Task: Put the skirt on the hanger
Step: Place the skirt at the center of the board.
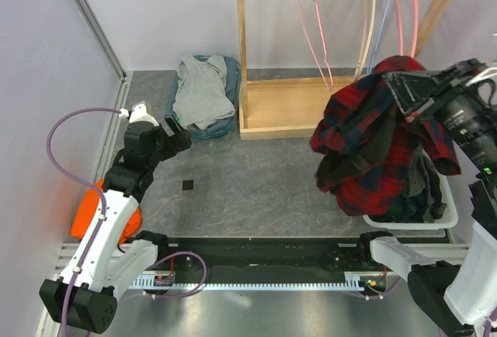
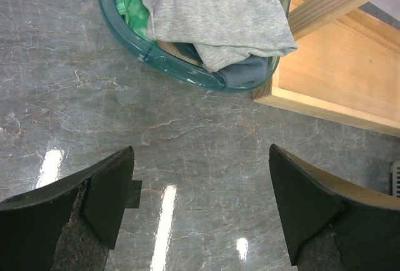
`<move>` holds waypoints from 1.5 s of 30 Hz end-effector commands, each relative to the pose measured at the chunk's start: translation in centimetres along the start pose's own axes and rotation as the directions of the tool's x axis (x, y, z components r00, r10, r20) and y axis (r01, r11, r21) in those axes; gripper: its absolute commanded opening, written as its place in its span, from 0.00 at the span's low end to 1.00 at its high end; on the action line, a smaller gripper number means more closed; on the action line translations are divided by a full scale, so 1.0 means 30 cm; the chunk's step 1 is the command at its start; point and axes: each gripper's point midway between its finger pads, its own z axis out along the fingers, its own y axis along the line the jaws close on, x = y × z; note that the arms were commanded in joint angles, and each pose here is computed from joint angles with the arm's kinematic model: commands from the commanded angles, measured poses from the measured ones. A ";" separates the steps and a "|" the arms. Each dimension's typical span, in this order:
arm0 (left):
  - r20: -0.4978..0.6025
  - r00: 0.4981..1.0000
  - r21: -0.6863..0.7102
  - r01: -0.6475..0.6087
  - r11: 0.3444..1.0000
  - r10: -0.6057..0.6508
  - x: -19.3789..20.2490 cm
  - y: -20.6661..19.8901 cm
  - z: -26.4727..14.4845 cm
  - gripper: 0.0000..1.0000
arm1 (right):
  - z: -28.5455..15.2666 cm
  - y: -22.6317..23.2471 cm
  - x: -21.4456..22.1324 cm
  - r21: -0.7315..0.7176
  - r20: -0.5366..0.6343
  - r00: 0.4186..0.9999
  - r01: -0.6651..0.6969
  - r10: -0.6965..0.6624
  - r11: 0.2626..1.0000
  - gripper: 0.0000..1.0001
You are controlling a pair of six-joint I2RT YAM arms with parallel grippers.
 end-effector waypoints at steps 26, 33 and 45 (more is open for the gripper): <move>0.065 0.998 0.001 -0.009 1.000 0.009 -0.085 -0.019 -0.049 0.94 | 0.258 0.262 1.150 -0.140 -0.616 0.787 -0.068 -0.033 0.988 0.00; 0.105 0.994 -0.029 -0.030 0.999 0.033 -0.116 0.002 -0.090 0.95 | 0.251 0.412 1.483 -0.178 -0.747 0.659 -0.070 -0.088 0.982 0.12; 0.036 0.997 0.101 -0.077 0.992 0.074 -0.101 -0.091 -0.076 0.96 | 0.061 0.401 1.630 -0.164 -0.804 0.584 -0.041 -0.109 0.986 0.82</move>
